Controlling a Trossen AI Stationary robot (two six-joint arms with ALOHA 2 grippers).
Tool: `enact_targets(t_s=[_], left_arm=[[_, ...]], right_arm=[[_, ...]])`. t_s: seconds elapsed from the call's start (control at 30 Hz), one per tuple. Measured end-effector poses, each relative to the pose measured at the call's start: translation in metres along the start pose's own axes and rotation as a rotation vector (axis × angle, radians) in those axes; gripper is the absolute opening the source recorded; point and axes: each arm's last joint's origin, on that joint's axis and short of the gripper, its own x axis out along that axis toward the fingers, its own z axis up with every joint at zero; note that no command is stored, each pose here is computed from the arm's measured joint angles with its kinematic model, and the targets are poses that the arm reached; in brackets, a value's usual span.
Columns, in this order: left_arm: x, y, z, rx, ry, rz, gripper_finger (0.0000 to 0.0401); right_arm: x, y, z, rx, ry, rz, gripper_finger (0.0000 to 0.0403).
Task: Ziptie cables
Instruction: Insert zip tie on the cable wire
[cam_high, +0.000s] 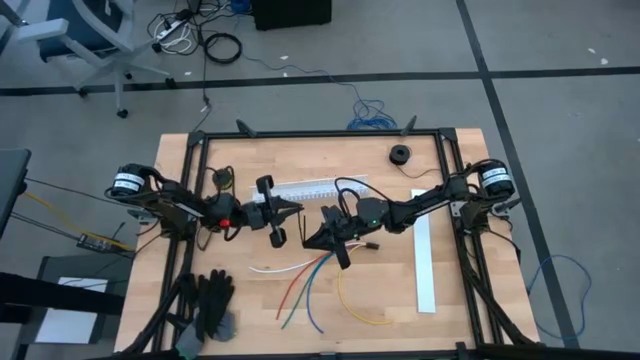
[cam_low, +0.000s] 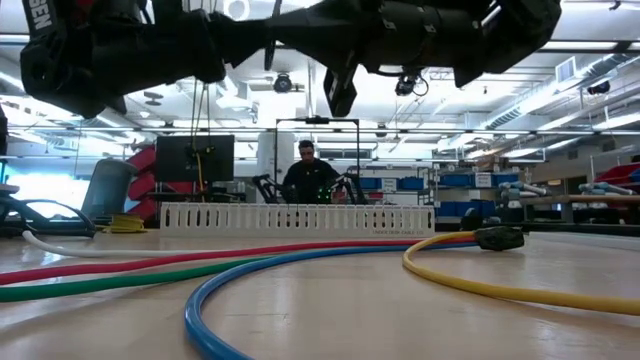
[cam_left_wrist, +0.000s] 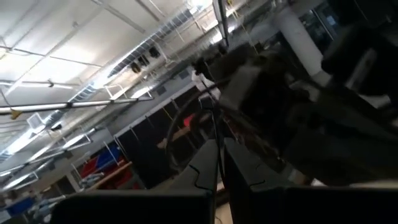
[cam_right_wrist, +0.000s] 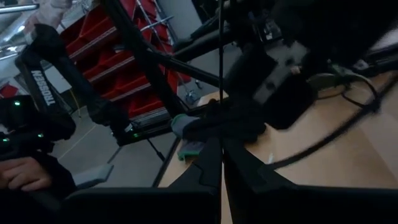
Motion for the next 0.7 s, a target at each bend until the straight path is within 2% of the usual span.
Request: enact_targets(t_s=[0.23,0.37,0.53,0.7], left_arm=[[-0.0011,-0.0010,-0.0013,-0.008,0.006,-0.009,0.0000],[-0.0010,-0.0009,-0.0011,-0.007,0.005,-0.008,0.0000],[-0.0010,-0.0008,-0.0012,-0.011,0.005,-0.008,0.0000],[-0.0010,-0.0008,-0.0011,-0.011,0.005,-0.008,0.0000]], right_arm=[[-0.0007,-0.0006,-0.0007,0.015,-0.007,-0.009,0.0000],[-0.0008,-0.0038,-0.0045,0.035,0.018,-0.070,0.0000],[-0.0009,-0.0051,-0.0064,0.038,0.035,-0.089,0.0000],[-0.0009,-0.0046,-0.0064,0.038,0.038,-0.076,0.0000]])
